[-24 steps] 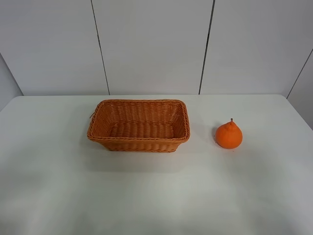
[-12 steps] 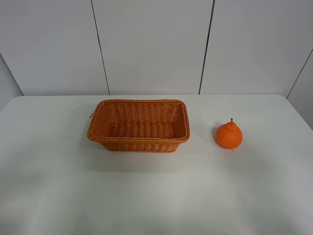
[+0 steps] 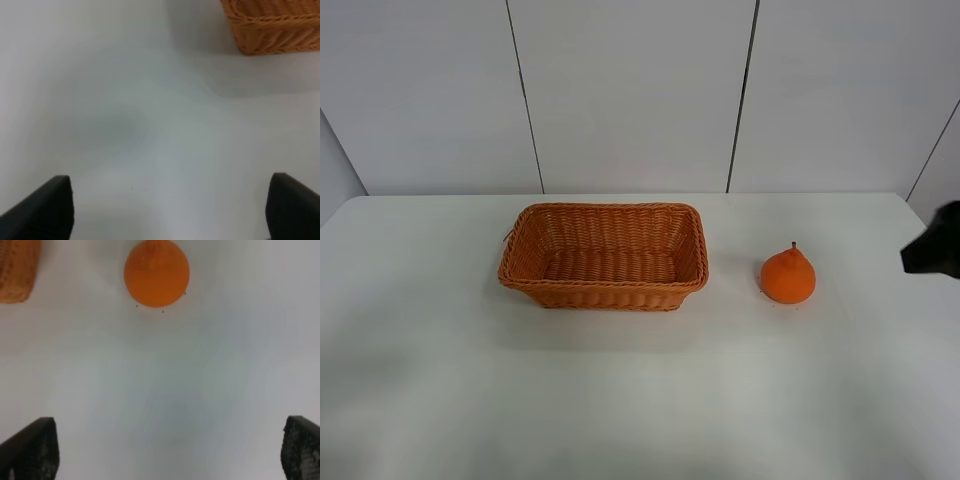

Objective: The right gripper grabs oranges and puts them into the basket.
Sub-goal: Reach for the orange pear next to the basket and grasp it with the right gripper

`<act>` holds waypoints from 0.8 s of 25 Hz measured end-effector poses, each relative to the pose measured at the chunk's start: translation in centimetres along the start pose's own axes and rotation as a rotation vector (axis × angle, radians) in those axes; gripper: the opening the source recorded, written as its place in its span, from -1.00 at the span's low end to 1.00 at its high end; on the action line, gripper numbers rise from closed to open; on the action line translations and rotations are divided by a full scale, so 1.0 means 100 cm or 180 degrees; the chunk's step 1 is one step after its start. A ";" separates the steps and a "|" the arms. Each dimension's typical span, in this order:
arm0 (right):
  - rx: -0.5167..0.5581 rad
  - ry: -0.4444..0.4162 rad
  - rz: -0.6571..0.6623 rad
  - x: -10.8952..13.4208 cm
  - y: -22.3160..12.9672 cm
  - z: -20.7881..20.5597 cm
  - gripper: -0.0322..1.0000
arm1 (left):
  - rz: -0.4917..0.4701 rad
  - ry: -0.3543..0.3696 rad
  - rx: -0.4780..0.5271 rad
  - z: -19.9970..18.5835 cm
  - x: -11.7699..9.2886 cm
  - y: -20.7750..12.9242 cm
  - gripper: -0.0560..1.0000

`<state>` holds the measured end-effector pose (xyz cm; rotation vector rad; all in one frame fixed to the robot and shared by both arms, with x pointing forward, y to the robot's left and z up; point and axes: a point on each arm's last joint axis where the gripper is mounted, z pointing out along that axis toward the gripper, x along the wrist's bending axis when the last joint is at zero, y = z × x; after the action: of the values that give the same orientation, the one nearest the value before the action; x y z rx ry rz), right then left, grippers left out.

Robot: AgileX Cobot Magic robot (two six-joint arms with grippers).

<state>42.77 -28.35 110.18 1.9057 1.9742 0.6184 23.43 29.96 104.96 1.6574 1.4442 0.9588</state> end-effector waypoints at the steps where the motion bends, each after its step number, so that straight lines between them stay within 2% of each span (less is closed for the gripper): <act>1: 0.0162 -0.0005 0.0009 0.000 0.014 0.016 0.38 | 0.0000 0.0000 0.0000 0.000 0.000 0.000 0.78; 5: 0.0688 -0.0011 -0.0032 -0.002 0.066 0.075 0.38 | 0.0000 0.0000 0.0000 0.000 0.000 0.000 0.78; 9: 0.1050 0.0013 -0.0055 -0.002 0.102 0.132 0.38 | 0.0000 0.0000 0.0000 0.000 0.000 0.000 0.78; 15: 0.1208 0.0135 -0.0256 0.017 0.126 0.187 0.38 | 0.0000 0.0000 0.0000 0.000 0.000 0.000 0.78; 20: 0.1246 0.0116 -0.0253 0.016 0.125 0.221 0.38 | 0.0000 0.0000 0.0000 0.000 0.000 0.000 0.78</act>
<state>64.76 -24.81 97.90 2.0257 2.3173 0.2581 23.43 29.96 104.96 1.6574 1.4442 0.9588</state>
